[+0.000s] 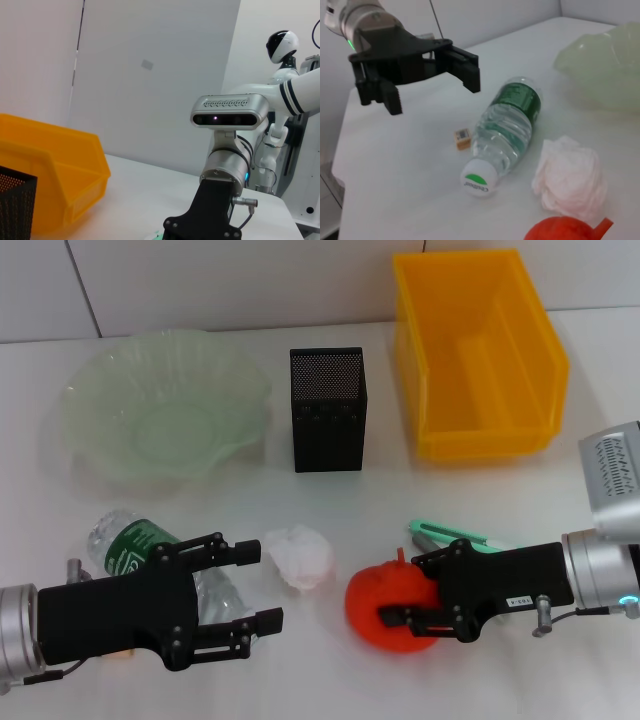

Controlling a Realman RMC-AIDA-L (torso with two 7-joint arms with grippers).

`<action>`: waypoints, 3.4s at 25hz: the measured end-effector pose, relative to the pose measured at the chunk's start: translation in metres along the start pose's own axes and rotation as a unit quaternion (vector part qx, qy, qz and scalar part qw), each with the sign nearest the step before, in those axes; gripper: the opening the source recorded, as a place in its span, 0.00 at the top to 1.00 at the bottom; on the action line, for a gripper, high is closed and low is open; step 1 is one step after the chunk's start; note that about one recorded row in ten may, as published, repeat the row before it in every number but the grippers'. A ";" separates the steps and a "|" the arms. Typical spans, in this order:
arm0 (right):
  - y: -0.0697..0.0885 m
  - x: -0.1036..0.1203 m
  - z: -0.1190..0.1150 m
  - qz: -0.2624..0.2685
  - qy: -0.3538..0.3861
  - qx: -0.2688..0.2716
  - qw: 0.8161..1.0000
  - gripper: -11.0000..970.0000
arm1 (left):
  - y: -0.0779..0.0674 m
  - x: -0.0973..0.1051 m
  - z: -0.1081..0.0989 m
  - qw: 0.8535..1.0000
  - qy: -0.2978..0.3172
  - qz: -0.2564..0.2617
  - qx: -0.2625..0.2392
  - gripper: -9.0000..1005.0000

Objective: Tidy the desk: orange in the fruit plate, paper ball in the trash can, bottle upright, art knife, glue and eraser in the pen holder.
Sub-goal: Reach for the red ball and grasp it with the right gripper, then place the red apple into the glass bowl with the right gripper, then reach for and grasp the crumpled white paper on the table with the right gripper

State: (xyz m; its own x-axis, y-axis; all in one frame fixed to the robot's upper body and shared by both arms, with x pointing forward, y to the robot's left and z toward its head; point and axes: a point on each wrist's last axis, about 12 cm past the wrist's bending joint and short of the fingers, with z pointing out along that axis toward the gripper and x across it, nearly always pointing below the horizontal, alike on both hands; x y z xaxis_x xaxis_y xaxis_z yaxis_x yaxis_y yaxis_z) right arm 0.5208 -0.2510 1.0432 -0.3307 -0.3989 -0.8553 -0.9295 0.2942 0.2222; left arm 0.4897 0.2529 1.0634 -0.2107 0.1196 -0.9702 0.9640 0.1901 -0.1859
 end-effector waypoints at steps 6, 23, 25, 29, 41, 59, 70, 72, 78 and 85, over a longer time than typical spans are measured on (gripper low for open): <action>0.005 -0.004 -0.011 -0.001 -0.040 -0.002 0.999 0.57 | 0.001 -0.001 -0.001 1.000 -0.004 0.000 -0.005 0.24; -0.013 -0.069 -0.039 -0.126 -0.223 0.080 0.963 0.72 | 0.001 -0.001 -0.003 1.000 -0.006 0.006 -0.006 0.24; -0.037 -0.109 -0.024 -0.154 -0.218 0.107 0.958 0.73 | 0.000 0.000 -0.003 1.000 -0.007 0.012 -0.007 0.24; -0.057 -0.150 -0.007 -0.176 -0.209 0.132 0.953 0.75 | -0.001 0.000 -0.002 1.000 -0.008 0.011 -0.007 0.24; -0.079 -0.252 0.083 -0.208 -0.105 0.174 0.957 0.85 | -0.003 0.001 0.002 1.000 -0.013 0.009 -0.004 0.24; -0.073 -0.248 0.120 -0.196 -0.050 0.177 0.963 0.89 | -0.004 0.002 0.004 1.000 -0.013 0.015 -0.001 0.25; -0.071 -0.244 0.125 -0.180 -0.032 0.175 0.967 0.70 | -0.004 0.001 0.009 1.000 -0.016 0.020 0.003 0.25; -0.071 -0.244 0.125 -0.180 -0.031 0.175 0.967 0.63 | -0.004 0.001 0.010 1.000 -0.016 0.021 0.003 0.25; -0.071 -0.245 0.125 -0.178 -0.032 0.174 0.968 0.37 | -0.004 0.001 0.012 1.000 -0.017 0.021 0.004 0.25; -0.070 -0.238 0.094 -0.122 -0.086 0.146 0.978 0.35 | -0.006 0.004 0.010 1.000 -0.019 0.024 -0.002 0.25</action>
State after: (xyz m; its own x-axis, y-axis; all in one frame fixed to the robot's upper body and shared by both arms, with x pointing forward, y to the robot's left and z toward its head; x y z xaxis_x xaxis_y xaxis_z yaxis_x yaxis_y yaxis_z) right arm 0.6796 -0.0951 1.1879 -0.0488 -0.3433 -0.9380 -0.8826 0.4545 -0.1205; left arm 0.4844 0.2428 1.0596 -0.1574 0.0915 -0.9833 0.9722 0.1889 -0.1380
